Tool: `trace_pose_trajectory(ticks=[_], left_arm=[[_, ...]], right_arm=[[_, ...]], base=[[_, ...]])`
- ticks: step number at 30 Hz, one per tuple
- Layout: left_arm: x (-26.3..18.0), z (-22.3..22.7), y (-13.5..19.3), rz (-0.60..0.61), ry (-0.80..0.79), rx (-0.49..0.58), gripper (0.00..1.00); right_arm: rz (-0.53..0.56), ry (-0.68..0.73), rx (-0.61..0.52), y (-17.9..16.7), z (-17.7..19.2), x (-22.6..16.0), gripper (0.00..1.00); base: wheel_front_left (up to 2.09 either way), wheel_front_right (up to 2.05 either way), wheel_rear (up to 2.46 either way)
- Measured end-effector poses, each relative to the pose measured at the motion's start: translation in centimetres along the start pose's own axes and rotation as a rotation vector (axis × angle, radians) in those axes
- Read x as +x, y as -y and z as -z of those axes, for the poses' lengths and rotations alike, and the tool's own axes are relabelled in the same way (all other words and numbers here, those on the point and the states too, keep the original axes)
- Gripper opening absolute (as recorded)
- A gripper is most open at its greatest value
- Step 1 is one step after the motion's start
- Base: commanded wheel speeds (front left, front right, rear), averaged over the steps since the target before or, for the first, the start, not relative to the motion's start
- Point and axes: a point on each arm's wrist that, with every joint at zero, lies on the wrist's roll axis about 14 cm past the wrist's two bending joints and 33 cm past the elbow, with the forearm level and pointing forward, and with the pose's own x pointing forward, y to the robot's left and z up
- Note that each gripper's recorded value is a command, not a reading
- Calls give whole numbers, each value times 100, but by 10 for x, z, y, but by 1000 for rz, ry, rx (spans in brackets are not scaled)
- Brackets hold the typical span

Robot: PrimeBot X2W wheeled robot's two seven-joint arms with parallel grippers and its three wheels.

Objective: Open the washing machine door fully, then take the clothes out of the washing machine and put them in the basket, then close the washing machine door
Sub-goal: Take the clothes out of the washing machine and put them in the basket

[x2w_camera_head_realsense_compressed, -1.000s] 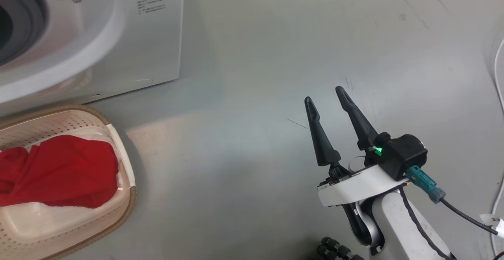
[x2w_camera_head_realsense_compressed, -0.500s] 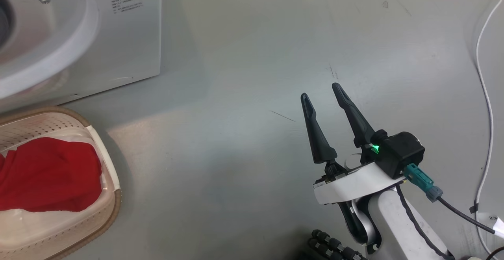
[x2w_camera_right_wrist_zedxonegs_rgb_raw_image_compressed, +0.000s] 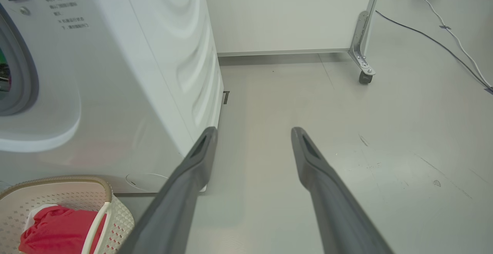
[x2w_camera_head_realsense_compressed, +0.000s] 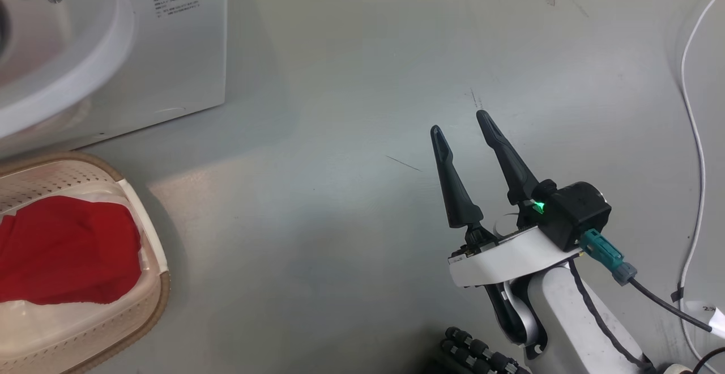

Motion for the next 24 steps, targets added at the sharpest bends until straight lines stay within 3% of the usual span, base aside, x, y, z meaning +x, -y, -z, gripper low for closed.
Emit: trace_pose_trajectory(ticks=[11, 24], left_arm=[[-3, -5, 2, 3, 54, -6, 0], [-38, -19, 3, 3, 169, 33, 0]], right_arm=[[0, 29, -4, -1, -9, 6, 100], [-26, 79, -6, -9, -26, 5, 100]], base=[[0, 0, 0], [0, 0, 0]])
